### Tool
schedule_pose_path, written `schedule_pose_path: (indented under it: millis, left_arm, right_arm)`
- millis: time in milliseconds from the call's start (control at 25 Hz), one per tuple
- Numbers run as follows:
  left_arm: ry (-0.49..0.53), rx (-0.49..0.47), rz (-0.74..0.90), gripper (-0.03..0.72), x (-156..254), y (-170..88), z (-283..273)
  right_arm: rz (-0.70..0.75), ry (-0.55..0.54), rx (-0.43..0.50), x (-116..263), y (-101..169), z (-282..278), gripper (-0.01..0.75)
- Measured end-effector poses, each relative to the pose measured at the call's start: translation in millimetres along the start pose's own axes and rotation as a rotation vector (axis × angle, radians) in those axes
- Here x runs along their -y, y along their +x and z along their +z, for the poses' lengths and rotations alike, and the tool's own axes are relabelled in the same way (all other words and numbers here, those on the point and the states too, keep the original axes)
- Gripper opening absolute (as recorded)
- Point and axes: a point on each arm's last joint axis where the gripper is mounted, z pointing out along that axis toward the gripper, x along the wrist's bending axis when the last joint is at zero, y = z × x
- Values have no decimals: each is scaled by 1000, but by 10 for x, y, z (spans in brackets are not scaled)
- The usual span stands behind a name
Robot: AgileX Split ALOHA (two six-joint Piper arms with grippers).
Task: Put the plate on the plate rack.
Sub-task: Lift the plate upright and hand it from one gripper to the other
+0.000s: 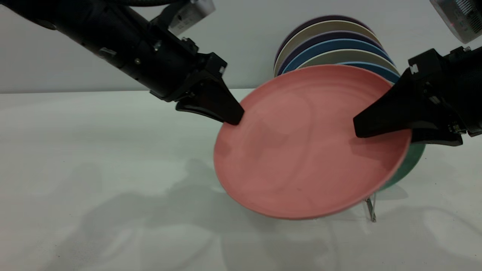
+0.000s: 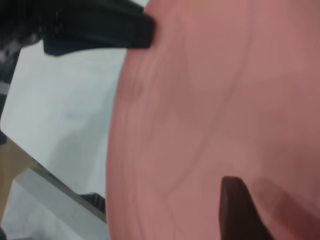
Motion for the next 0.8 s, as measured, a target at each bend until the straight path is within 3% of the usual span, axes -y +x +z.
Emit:
schedule_pose_path:
  millis: [120,280,560,800]
  left_arm:
    - [3,4,6,14,1,-28,19]
    - [7,9,7,14,6,-36,22]
    - [15,30,4,75,13,-55,22]
    - [8,31,-7,323,7,-53,20]
  right_arm:
    - [-3,-2,11,-2,-10,0,304]
    - [-12,-9,58,-9,-53,-2,93]
    - [-56,19,106,12,-95,-5,83]
    - [-145,71,166,52,-152,-13,81]
